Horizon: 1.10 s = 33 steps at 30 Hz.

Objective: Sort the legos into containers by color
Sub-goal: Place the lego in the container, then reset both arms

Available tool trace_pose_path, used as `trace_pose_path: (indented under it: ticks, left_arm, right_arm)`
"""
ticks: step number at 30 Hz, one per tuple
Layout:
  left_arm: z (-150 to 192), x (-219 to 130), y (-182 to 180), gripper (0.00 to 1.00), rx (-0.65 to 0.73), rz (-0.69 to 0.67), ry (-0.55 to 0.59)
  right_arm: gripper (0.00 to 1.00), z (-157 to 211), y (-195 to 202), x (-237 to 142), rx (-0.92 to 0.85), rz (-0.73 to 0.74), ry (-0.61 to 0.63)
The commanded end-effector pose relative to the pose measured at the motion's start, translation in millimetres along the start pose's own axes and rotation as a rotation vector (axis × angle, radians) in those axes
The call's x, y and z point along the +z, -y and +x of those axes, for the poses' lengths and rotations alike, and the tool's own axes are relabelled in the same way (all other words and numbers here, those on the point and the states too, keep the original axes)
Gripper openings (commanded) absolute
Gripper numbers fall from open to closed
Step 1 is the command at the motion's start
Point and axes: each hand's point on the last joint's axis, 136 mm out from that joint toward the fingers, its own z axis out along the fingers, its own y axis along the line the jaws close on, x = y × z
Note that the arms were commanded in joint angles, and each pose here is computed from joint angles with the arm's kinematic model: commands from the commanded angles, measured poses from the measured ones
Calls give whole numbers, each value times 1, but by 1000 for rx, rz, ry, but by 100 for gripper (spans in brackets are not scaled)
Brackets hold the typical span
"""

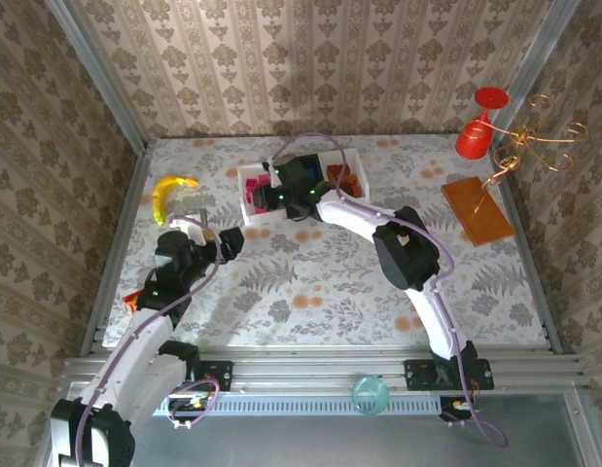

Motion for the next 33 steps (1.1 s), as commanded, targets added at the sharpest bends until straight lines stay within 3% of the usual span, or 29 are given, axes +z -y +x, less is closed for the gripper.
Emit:
trace_pose_path:
  ticks: [1,6,13,18,25,29,33]
  left_arm:
    - [4,-1,2,85,-15,25,-5]
    - [5,-1,3,86,-8,30,-1]
    - [3,-1,5,86,-7,44,16]
    - [0,-1,5,86,-4,49,38]
    - [-12,-7,-3,86,40,1,124]
    - [-25,-9,-23,88,88,-114,205]
    - [-44,-14,-46,92,139,-240,287]
  right_arm:
    - [36,-19,8,7,-50,50,28]
    - [55,-39,3,-3,-61,43,45]
    - [61,-62,-11,-65,-111,38,108]
    - [66,-56,12,-127,-111,110,156]
    - [75,-22,98,-228,-105,445,197]
    - [83,-6,149,-288,-69,652,264]
    - [93,9,176,-331,-79,810,324]
